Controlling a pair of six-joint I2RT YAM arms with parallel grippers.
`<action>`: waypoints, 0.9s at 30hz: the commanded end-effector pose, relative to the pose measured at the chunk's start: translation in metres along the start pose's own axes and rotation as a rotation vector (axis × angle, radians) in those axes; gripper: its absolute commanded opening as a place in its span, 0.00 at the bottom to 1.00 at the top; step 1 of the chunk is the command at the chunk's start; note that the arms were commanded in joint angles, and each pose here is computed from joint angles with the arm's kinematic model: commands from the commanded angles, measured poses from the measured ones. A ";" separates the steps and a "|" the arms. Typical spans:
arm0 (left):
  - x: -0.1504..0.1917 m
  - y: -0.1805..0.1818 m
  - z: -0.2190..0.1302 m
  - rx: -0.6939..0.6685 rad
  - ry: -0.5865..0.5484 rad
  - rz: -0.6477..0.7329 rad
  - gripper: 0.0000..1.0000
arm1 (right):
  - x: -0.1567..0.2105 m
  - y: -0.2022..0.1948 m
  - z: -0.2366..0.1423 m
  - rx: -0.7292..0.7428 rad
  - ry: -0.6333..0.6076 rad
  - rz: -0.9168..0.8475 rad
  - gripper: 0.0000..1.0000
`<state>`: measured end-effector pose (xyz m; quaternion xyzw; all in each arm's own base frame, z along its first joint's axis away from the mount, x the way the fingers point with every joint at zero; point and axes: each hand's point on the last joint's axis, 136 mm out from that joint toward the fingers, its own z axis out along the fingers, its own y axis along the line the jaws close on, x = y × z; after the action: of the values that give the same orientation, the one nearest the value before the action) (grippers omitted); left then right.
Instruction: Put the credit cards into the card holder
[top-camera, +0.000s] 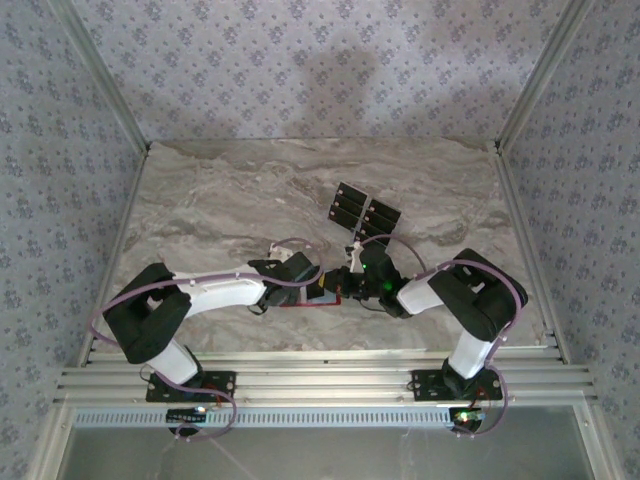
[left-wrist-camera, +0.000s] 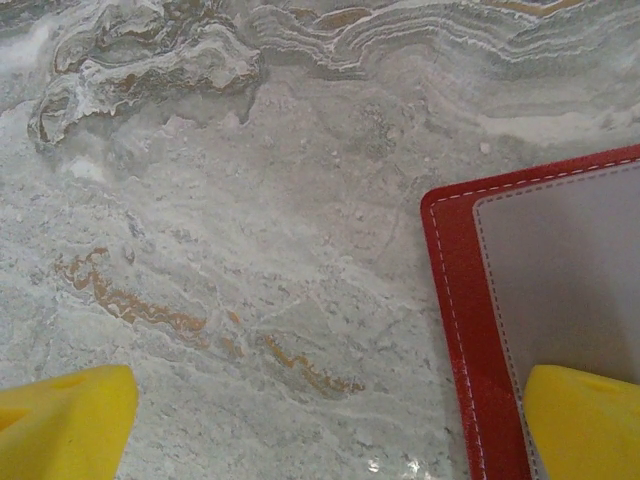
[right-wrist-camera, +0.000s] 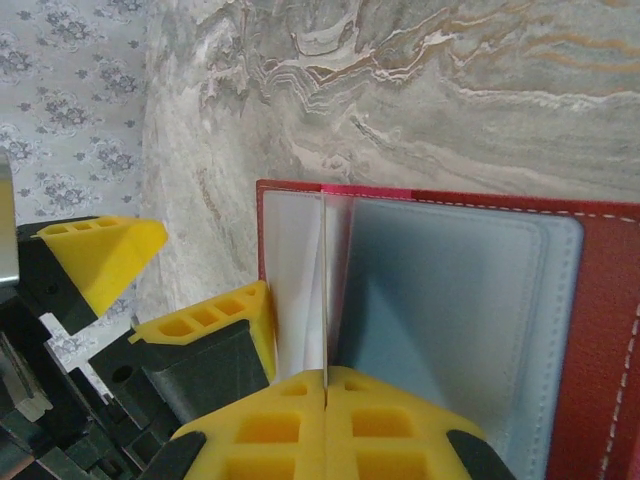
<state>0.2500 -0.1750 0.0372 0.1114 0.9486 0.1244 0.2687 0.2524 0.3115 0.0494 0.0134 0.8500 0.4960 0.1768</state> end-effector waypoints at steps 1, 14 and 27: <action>0.017 0.014 0.004 -0.055 0.060 0.061 1.00 | -0.002 0.001 0.000 -0.015 -0.008 0.014 0.00; -0.029 -0.006 -0.029 0.078 -0.060 0.019 1.00 | 0.002 -0.010 -0.003 0.011 -0.011 0.038 0.00; -0.014 -0.016 -0.004 0.015 -0.012 0.067 1.00 | 0.004 -0.019 -0.002 0.041 -0.016 0.059 0.00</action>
<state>0.2570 -0.2026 0.0441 0.1474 0.9457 0.1000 0.2718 0.2499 0.3071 0.0437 0.0305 0.8507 0.4966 0.1695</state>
